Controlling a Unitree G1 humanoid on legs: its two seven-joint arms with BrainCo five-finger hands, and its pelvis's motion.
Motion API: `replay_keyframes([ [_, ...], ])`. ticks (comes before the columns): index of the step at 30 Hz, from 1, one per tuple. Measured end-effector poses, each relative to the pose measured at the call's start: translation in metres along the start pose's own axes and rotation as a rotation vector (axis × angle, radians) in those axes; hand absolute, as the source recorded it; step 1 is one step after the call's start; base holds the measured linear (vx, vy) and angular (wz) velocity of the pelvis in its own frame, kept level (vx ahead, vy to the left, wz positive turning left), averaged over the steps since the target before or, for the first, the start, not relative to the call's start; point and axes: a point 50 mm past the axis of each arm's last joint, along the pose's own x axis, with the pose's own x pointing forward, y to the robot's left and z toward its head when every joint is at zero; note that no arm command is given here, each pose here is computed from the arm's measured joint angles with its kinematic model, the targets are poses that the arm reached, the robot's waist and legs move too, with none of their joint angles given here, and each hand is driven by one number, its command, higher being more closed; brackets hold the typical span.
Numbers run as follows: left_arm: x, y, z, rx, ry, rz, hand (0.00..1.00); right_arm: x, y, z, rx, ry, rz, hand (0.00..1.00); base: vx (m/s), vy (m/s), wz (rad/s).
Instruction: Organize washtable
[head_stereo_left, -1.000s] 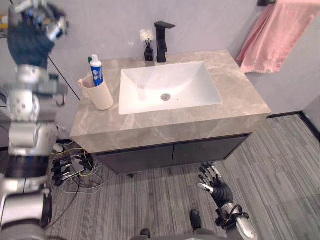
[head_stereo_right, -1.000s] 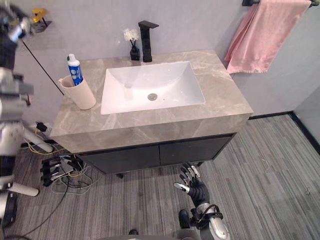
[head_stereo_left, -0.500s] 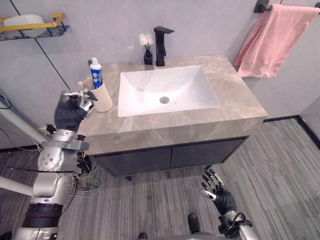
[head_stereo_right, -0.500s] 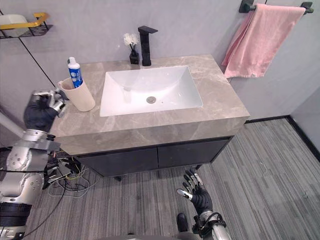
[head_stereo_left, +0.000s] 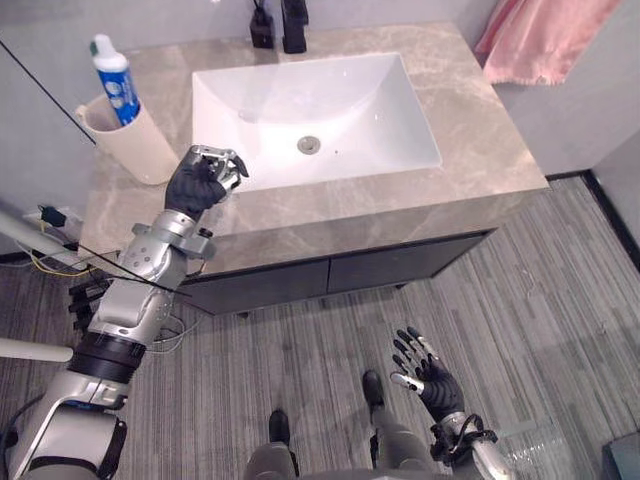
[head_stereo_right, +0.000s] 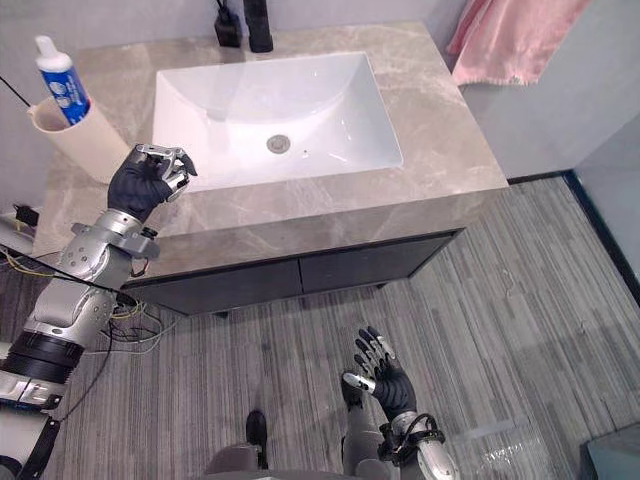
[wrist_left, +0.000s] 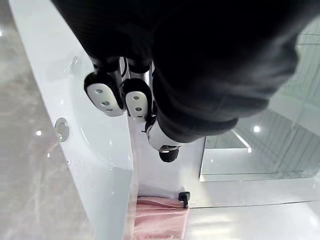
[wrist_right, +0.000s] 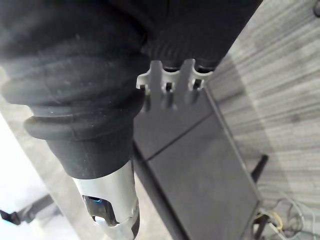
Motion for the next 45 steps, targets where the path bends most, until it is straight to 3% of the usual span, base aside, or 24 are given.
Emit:
replay_keyframes([
  [9, -0.003, 0.012, -0.002, 0.040, 0.032, 0.023, 1.00, -0.001, -0.002, 0.000, -0.001, 0.001, -0.018, 0.00, 0.00, 0.000, -0.01],
  [27, -0.046, 0.037, -0.016, 0.082, 0.131, 0.097, 1.00, -0.007, -0.006, -0.006, -0.003, 0.031, -0.032, 0.00, 0.00, -0.001, 0.00],
  [36, -0.044, 0.049, -0.015, 0.108, 0.135, 0.177, 1.00, -0.007, -0.006, -0.006, -0.009, 0.034, -0.018, 0.00, 0.00, 0.000, 0.00],
  [45, -0.019, 0.053, 0.005, 0.106, 0.044, 0.216, 1.00, -0.007, -0.006, -0.006, -0.008, 0.033, -0.017, 0.00, 0.00, 0.000, 0.00],
])
